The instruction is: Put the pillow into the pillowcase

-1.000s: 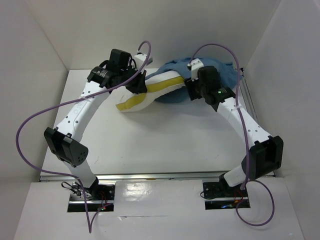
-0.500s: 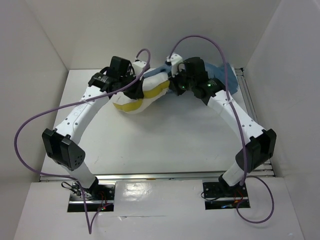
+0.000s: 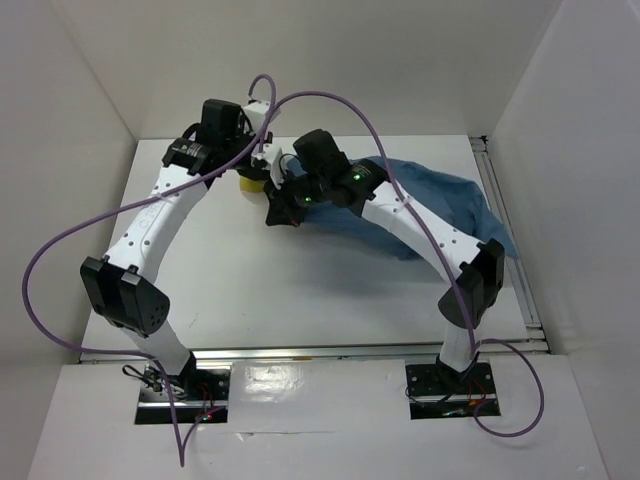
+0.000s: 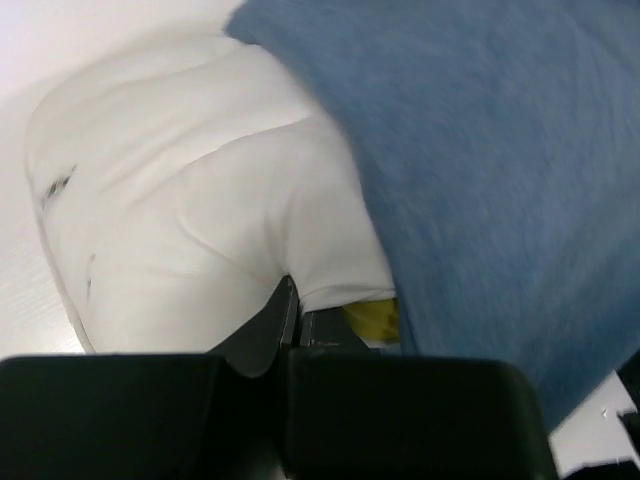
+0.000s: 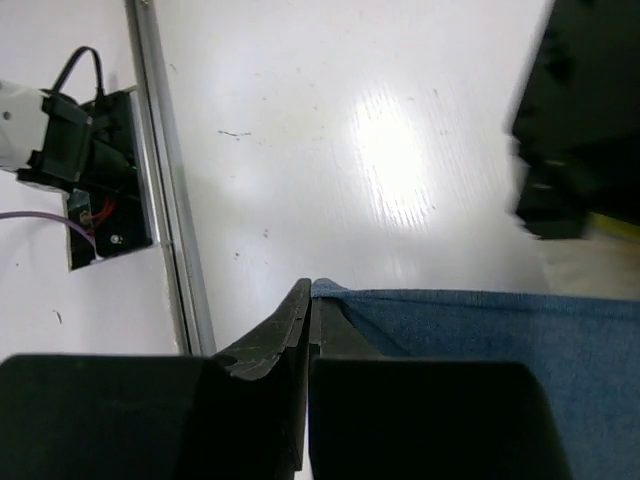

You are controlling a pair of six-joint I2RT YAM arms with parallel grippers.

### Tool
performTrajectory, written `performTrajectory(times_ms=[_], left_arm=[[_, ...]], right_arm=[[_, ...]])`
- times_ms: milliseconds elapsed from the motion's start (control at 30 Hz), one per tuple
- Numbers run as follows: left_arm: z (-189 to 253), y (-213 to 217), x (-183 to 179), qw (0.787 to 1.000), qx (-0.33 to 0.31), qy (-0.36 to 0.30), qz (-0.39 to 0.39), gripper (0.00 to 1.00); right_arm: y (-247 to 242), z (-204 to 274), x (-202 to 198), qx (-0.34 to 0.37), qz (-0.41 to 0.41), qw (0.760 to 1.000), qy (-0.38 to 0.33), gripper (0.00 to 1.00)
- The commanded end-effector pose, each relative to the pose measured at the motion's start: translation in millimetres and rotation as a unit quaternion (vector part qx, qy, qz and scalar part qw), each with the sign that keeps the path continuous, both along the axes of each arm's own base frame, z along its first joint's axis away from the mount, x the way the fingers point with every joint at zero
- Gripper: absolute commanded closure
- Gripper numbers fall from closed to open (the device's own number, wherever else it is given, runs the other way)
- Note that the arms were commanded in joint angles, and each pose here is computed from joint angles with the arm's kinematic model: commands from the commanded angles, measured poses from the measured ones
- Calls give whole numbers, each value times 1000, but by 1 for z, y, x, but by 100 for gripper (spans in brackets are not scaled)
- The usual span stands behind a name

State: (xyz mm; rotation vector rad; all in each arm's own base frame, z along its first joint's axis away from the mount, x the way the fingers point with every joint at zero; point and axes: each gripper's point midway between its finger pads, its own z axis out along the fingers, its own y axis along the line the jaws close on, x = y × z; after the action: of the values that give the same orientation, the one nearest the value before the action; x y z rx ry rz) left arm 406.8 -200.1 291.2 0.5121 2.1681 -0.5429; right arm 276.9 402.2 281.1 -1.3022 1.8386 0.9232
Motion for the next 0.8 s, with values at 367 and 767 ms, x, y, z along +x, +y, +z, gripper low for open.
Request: performTrajectory(times_ms=[367,767], left_arm=[[-19,14,-28,999,-14,-34,-25,100],[-103,30,-162,969,121,-18,-214,51]], right_arm=[[-32,92,31,69,-112,986,-103,16],[-148,75,123,68,-282,955,-68,11]])
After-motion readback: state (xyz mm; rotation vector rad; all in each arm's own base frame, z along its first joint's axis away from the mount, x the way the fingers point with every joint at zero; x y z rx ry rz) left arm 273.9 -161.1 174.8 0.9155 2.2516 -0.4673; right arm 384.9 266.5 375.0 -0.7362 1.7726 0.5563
